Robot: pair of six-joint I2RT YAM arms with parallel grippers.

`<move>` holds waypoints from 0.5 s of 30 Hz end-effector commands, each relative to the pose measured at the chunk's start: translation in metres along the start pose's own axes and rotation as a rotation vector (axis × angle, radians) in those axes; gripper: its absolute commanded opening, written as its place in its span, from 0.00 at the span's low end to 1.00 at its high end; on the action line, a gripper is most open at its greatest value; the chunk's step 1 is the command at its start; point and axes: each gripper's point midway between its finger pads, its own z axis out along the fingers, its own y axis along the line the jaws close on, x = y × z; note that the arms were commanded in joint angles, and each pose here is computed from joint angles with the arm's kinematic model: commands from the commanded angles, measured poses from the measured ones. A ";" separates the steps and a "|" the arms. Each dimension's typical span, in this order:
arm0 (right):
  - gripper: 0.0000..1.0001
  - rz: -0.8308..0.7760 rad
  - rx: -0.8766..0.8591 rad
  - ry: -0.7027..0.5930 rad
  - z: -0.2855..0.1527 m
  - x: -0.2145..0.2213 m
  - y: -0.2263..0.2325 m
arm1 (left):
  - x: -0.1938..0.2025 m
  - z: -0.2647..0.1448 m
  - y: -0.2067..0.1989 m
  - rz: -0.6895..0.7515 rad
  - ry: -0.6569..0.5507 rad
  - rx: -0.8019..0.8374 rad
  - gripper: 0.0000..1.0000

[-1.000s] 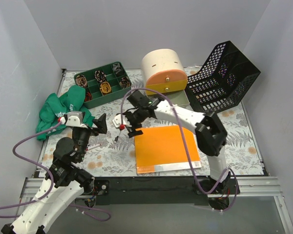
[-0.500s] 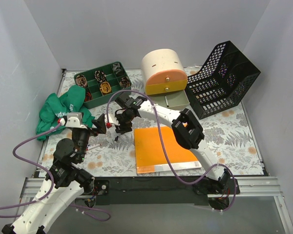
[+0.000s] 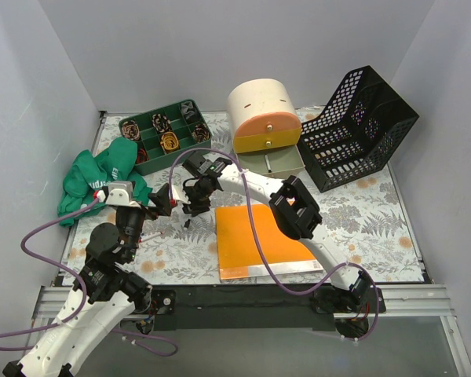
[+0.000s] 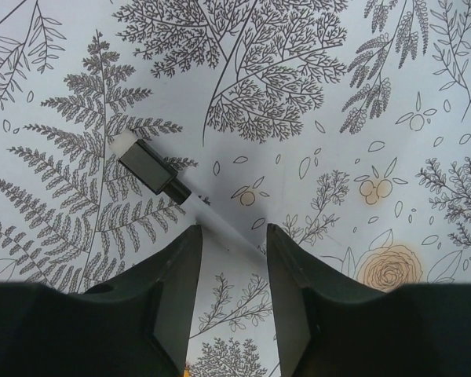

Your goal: Organize the desk

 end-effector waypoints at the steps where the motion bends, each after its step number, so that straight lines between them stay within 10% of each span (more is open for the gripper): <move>1: 0.45 0.021 -0.043 0.028 0.002 0.012 0.018 | 0.001 0.000 -0.001 0.009 -0.006 0.010 0.98; 15: 0.23 0.230 -0.161 0.083 0.000 0.033 0.073 | 0.002 0.000 -0.001 0.009 -0.005 0.013 0.98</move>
